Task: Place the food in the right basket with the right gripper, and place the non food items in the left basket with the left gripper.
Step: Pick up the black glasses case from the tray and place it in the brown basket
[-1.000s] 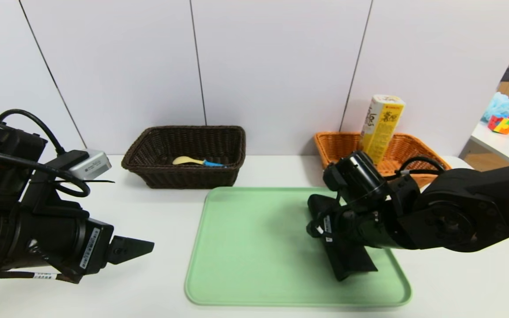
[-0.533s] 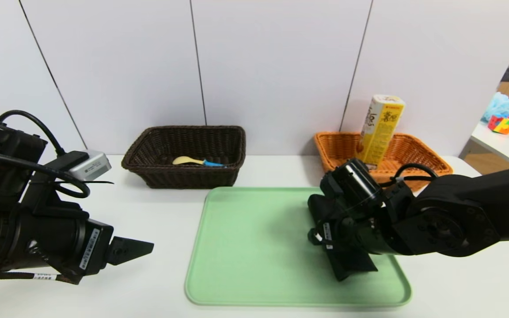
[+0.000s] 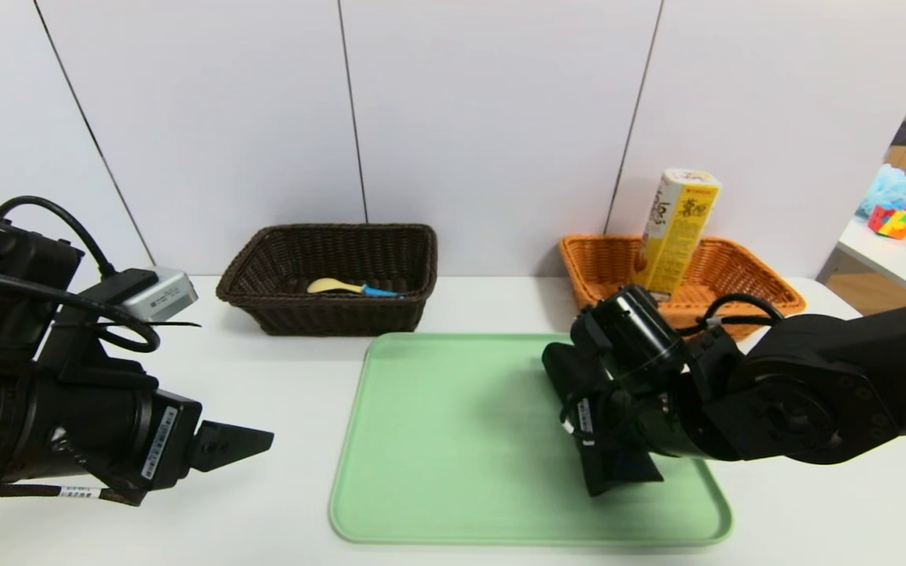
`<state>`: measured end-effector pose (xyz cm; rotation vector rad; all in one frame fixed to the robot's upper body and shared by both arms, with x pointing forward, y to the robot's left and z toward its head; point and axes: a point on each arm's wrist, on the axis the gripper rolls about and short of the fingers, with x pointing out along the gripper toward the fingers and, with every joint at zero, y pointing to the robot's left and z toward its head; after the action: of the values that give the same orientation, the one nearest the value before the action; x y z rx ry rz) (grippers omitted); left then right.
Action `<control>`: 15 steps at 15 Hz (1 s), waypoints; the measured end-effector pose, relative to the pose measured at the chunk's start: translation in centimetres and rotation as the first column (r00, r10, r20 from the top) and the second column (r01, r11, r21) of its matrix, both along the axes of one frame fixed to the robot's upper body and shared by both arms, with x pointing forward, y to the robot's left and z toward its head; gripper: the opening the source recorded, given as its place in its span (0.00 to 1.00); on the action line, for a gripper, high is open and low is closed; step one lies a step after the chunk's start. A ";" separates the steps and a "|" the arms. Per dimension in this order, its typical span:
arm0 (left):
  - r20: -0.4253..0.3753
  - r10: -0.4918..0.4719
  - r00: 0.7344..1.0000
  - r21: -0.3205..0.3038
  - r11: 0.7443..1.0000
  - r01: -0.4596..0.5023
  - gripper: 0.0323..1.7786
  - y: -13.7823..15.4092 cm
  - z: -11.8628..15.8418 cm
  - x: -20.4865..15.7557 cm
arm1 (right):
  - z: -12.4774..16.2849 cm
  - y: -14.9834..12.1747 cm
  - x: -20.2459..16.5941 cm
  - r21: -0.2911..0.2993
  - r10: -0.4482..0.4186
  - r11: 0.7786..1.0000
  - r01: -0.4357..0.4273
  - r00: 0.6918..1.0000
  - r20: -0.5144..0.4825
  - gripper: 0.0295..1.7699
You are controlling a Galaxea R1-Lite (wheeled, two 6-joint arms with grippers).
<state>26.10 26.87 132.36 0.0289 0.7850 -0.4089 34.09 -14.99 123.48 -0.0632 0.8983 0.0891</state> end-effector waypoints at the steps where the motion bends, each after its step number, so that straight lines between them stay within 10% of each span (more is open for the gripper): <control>1: 0.000 0.000 1.000 0.000 1.000 0.000 0.95 0.0 0.0 0.0 | 0.1 0.0 0.0 0.002 0.001 1.000 -0.001 1.000 0.002 0.43; 10: 0.000 -0.007 1.000 -0.009 1.000 0.007 0.95 0.0 0.1 -0.1 | 4.9 1.0 0.2 0.086 0.071 0.992 -0.087 0.982 0.176 0.32; 15: 0.019 -0.013 1.000 -0.011 1.000 0.013 0.95 0.0 0.1 -0.1 | 8.2 2.6 1.2 0.126 0.140 0.970 -0.209 0.899 0.414 0.31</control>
<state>25.98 26.85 132.47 0.0270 0.7642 -0.4246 35.28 -12.38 131.70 -0.0039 0.4666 0.3096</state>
